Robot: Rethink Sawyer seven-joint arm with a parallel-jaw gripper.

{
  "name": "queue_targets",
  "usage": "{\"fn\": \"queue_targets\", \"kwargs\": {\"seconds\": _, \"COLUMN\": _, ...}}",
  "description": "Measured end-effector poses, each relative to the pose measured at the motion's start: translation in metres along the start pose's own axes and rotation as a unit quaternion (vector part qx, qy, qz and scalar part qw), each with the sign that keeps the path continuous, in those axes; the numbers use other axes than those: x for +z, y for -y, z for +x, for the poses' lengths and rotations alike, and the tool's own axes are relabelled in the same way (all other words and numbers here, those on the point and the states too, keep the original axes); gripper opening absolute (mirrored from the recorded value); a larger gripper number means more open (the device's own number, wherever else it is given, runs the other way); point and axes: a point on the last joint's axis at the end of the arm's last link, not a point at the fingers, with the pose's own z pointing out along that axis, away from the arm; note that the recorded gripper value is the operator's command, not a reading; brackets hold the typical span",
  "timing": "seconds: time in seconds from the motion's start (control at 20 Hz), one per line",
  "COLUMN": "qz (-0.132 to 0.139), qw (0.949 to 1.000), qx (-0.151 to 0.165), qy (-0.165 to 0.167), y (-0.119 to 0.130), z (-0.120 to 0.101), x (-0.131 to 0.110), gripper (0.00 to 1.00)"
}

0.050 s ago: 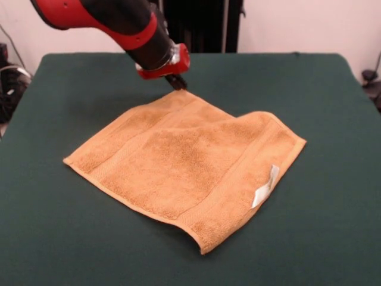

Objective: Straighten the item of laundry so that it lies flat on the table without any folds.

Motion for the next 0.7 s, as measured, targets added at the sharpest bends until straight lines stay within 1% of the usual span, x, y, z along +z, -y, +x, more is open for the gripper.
{"fn": "queue_targets", "kwargs": {"seconds": 0.2, "qz": 0.001, "qw": 1.0000, "qx": -0.005, "qy": -0.006, "y": -0.006, "z": 0.005, "x": 0.003, "gripper": 0.00}}
{"fn": "queue_targets", "kwargs": {"seconds": 0.7, "qz": 0.012, "qw": 0.9997, "qx": -0.021, "qy": -0.008, "y": -0.022, "z": 0.004, "x": 0.003, "gripper": 0.00}}
